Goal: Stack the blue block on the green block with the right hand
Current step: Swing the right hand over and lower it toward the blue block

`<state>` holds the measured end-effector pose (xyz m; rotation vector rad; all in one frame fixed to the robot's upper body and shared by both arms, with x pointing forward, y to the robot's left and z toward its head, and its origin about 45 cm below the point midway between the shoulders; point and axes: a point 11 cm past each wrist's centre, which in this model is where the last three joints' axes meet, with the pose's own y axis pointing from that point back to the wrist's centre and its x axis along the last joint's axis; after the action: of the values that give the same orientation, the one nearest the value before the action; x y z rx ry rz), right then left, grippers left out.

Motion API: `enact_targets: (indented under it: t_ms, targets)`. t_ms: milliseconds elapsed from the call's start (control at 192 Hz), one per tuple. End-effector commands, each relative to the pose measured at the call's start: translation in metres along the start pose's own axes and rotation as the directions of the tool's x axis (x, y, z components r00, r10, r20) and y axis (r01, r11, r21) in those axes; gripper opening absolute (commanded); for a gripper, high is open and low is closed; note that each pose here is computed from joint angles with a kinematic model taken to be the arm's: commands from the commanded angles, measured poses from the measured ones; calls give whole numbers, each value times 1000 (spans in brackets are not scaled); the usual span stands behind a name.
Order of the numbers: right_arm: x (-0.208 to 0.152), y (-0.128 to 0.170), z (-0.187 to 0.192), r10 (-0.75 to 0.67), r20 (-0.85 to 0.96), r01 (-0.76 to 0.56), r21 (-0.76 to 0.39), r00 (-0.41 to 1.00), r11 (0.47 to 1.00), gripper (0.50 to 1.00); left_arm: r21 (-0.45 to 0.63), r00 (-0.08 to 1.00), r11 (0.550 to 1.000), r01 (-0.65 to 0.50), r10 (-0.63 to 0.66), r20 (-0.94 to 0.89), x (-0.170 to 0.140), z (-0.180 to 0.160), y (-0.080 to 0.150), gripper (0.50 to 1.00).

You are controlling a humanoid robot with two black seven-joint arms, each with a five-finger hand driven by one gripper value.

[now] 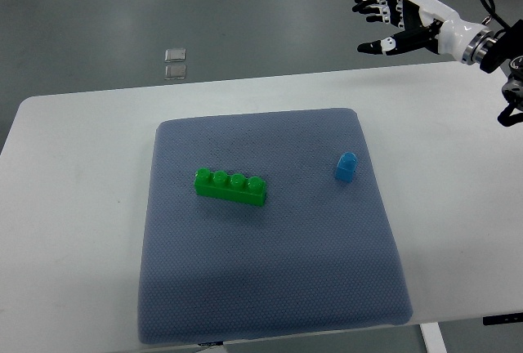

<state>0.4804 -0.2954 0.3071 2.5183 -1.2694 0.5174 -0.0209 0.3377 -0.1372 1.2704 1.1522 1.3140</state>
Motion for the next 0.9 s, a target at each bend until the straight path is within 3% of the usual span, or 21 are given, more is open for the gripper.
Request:
enact_targets:
  t_ms: [0,244,483,894]
  targets:
    - [-12,-2,-12,-112,-151,110,-16,982,994,913,0,1000,1000,-1,1,0,0,0,0,1000]
    - [-54,-1,-20,-361,-488,350,-117,795,930,913,0,1000,1000,1,-1,0,0,0,0,1000]
    - [-63,-1,-2,-416,-698,360,-237,583,902,913,0,1000,1000,-1,1,0,0,0,0,1000]
    - [-88,10,35,-485,-772,399,-326,411,857,913,0,1000,1000,-1,1,0,0,0,0,1000]
